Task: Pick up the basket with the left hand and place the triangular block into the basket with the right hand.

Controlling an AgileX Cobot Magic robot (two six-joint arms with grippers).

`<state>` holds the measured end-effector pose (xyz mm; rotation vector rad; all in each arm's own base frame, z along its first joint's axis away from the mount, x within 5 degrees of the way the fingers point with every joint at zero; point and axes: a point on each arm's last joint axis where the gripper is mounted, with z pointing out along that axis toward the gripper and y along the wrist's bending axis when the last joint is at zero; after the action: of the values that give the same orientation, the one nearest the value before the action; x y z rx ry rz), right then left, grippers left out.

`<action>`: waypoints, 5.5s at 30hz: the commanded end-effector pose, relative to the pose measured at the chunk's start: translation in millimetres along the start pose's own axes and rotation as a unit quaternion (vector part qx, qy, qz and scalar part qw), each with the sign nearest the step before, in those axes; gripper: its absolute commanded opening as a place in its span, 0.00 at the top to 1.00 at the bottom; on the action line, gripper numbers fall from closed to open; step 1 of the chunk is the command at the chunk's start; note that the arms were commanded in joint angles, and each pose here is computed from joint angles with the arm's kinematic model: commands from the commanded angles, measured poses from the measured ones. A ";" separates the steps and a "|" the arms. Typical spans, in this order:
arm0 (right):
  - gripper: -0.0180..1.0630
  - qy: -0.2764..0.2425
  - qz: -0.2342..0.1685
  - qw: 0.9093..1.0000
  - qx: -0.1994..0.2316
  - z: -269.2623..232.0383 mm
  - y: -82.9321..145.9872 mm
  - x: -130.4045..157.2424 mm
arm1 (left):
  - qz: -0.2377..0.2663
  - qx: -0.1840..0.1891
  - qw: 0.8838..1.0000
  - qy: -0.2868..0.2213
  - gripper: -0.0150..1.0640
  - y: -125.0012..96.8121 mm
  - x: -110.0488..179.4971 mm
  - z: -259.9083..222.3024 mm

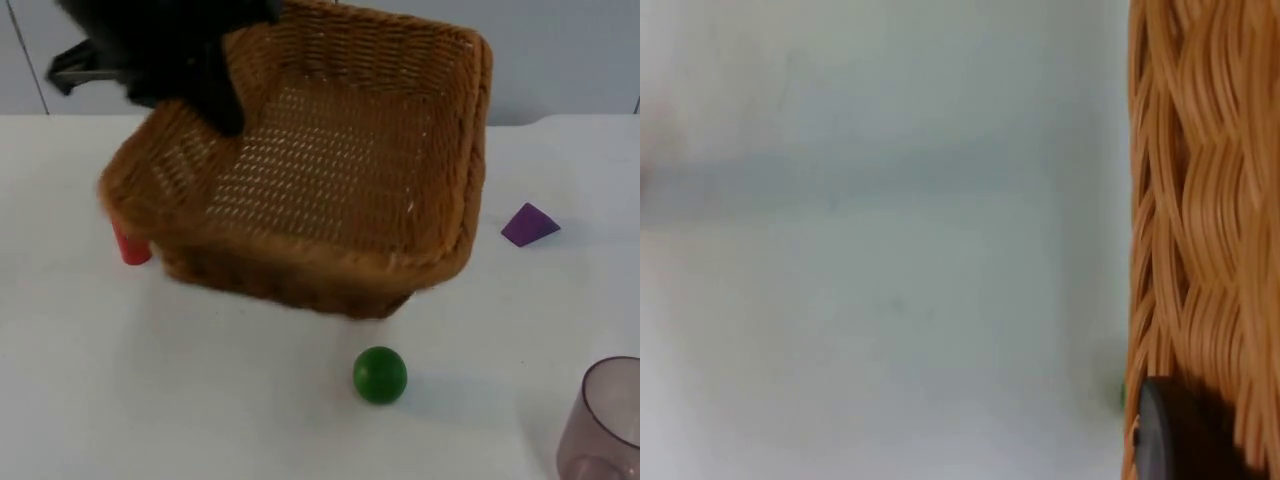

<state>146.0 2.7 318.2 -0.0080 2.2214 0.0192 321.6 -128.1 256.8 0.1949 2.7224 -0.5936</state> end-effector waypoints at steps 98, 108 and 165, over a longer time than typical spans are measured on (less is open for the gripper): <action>0.01 0.236 0.413 0.865 0.156 353.5 136.0 -26.4 | -0.106 -0.006 0.993 -0.051 0.99 102.1 128.2 -19.4; 0.02 0.232 0.448 0.846 0.172 371.7 118.8 -16.2 | -0.112 -0.005 0.992 -0.058 0.99 102.1 126.9 -19.5; 0.07 0.265 0.472 0.794 0.276 392.7 127.0 -49.5 | -0.103 -0.010 0.993 -0.061 0.99 102.8 126.5 -19.6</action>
<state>485.2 137.0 118.2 1.5964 2.4505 -0.1006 219.7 -18.5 187.3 -0.1148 2.6529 -0.5939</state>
